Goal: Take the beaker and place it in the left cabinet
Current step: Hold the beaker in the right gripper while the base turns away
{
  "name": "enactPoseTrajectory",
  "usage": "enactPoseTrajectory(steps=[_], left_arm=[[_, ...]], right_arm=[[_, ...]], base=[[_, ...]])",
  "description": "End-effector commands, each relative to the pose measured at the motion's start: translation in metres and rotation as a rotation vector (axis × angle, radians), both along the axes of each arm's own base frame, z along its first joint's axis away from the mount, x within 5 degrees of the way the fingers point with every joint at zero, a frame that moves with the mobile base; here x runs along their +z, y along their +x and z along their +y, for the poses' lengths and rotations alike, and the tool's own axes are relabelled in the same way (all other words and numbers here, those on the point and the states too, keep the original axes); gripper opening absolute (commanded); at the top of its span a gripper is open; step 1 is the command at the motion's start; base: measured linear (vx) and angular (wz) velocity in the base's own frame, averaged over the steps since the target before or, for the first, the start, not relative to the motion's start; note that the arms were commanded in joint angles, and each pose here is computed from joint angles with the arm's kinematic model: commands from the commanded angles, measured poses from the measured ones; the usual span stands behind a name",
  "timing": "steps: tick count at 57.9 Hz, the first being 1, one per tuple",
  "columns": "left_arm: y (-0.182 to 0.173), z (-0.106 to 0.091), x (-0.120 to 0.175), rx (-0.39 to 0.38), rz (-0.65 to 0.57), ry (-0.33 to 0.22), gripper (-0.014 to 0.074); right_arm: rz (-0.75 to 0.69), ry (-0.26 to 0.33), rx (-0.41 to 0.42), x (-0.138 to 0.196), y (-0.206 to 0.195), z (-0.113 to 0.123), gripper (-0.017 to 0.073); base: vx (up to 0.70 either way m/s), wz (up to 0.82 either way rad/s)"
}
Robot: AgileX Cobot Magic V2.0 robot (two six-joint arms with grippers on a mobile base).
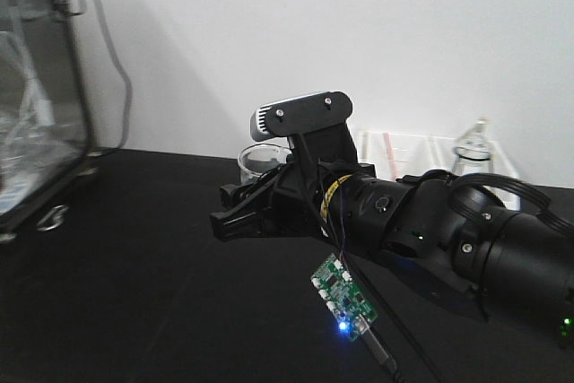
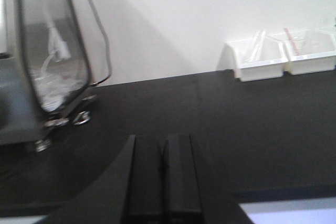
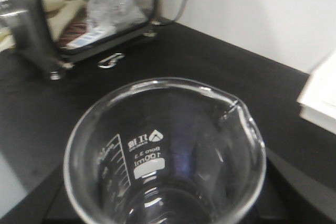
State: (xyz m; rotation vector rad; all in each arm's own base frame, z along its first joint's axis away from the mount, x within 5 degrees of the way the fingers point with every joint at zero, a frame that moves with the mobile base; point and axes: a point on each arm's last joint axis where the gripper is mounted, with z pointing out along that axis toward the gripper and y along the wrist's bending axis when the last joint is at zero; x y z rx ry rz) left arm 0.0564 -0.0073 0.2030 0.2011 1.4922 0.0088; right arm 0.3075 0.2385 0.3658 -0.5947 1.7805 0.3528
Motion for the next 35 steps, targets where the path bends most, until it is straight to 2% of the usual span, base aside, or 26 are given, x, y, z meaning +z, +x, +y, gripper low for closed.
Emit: enactPoseTrajectory(steps=[1, 35], left_arm=[[-0.0015, -0.0001, 0.0025, -0.004, -0.076, -0.015, 0.0001], [-0.0015, -0.0001, 0.0025, -0.004, -0.076, -0.015, 0.0001]], right_arm=[[-0.114, 0.080, 0.037, 0.0343, -0.0087, -0.0045, -0.0004], [-0.115, 0.080, 0.037, 0.0343, -0.0087, -0.0044, -0.0004]], base=[[-0.20, 0.53], [-0.17, 0.50]])
